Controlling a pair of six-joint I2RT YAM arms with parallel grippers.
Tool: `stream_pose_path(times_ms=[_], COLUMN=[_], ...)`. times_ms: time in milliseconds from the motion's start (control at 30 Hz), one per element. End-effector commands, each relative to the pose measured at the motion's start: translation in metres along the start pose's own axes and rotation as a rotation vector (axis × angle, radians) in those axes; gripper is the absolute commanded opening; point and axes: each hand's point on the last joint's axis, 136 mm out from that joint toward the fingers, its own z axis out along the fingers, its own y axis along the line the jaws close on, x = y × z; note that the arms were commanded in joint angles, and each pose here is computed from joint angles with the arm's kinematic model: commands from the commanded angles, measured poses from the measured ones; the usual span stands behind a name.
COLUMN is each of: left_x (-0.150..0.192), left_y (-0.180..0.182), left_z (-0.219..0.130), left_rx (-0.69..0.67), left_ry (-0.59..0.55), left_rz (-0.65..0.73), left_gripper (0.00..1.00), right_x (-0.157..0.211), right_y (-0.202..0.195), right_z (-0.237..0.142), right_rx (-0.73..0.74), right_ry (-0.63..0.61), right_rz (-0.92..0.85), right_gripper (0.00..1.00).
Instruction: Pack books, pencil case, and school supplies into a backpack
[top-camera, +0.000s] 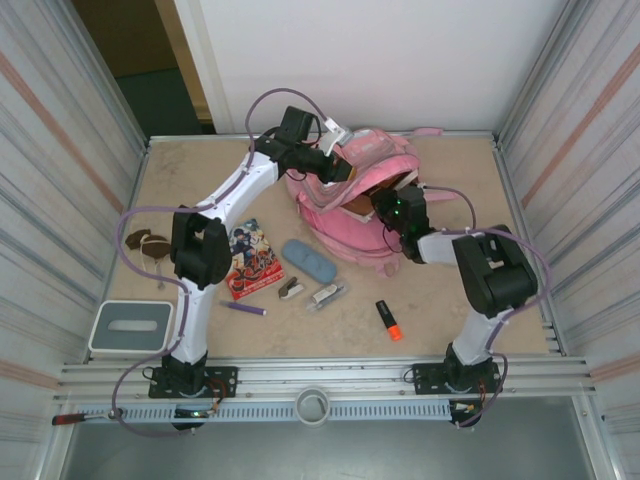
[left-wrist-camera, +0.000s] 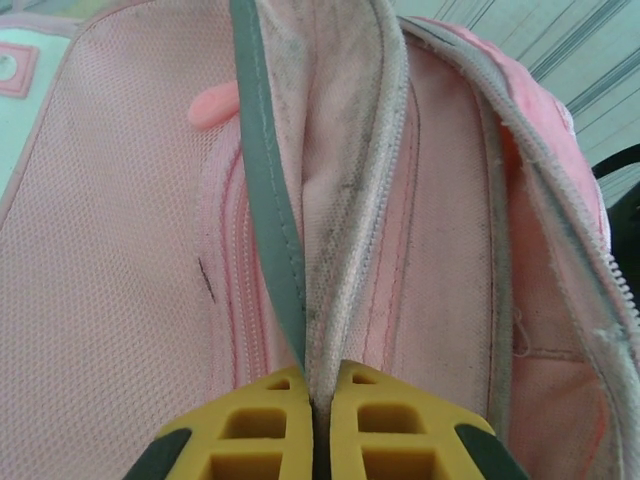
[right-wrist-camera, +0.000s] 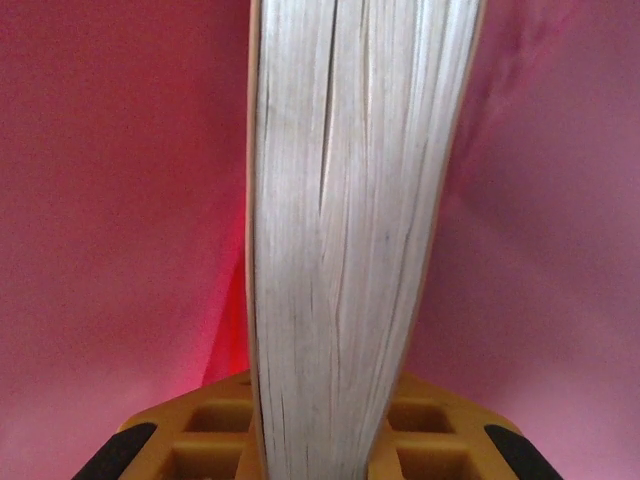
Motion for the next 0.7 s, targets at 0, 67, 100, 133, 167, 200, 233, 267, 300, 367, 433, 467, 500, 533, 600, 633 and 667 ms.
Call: stream_pose_path(times_ms=[0,67,100,133,167,200,233,267,300,367,433,467,500,533,600,633,667], left_x=[-0.046,-0.046,-0.045,-0.045,-0.045,-0.044,-0.045,-0.045,-0.044,-0.044,-0.045,-0.045,-0.045,-0.045,-0.042,-0.040,-0.037], left_y=[-0.032,-0.032,-0.032,-0.031,-0.030,-0.029,-0.029,-0.027,-0.026,-0.022,-0.017,-0.015,-0.011,-0.008,-0.001,0.002,0.006], left_z=[-0.020,-0.020,-0.019,-0.018,-0.018,-0.017,-0.017,-0.016,-0.016,-0.016,-0.017,-0.017,-0.017,-0.016,-0.012,-0.010,-0.007], left_rx=[0.098,0.100,0.103,0.104,0.102,0.100,0.099,0.094,0.091,0.082,0.075,0.072,0.067,0.062,0.049,0.040,0.032], left_ry=[-0.117,-0.118,-0.117,-0.115,-0.115,-0.112,-0.111,-0.110,-0.109,-0.111,-0.116,-0.120,-0.122,-0.125,-0.120,-0.116,-0.111], left_rz=[0.097,0.096,0.095,0.095,0.095,0.093,0.094,0.094,0.093,0.085,0.073,0.067,0.061,0.053,0.037,0.032,0.023], left_gripper=[0.00,0.00,0.00,0.00,0.00,0.00,0.00,0.00,0.00,0.00,0.00,0.00,0.00,0.00,0.00,0.00,0.00], right_x=[-0.033,-0.027,-0.024,-0.021,-0.018,-0.015,-0.013,-0.013,-0.012,-0.016,-0.017,-0.018,-0.019,-0.019,-0.022,-0.023,-0.024], right_y=[0.055,0.054,0.052,0.050,0.048,0.044,0.041,0.039,0.035,0.028,0.021,0.017,0.016,0.012,0.010,0.008,0.008], right_z=[0.015,0.031,0.038,0.045,0.050,0.052,0.053,0.051,0.048,0.035,0.019,0.009,0.001,-0.010,-0.032,-0.043,-0.055], right_rx=[-0.172,-0.170,-0.160,-0.153,-0.145,-0.129,-0.110,-0.093,-0.072,-0.046,-0.024,-0.014,-0.008,0.003,0.018,0.027,0.035], right_ry=[-0.201,-0.194,-0.187,-0.175,-0.156,-0.141,-0.120,-0.102,-0.088,-0.065,-0.040,-0.033,-0.025,-0.013,-0.003,0.000,0.000], right_rz=[0.071,0.079,0.082,0.078,0.073,0.065,0.044,0.022,0.008,-0.031,-0.045,-0.084,-0.098,-0.115,-0.149,-0.172,-0.200], right_gripper=[0.02,0.08,0.11,0.16,0.22,0.28,0.35,0.39,0.41,0.49,0.54,0.56,0.57,0.58,0.60,0.60,0.61])
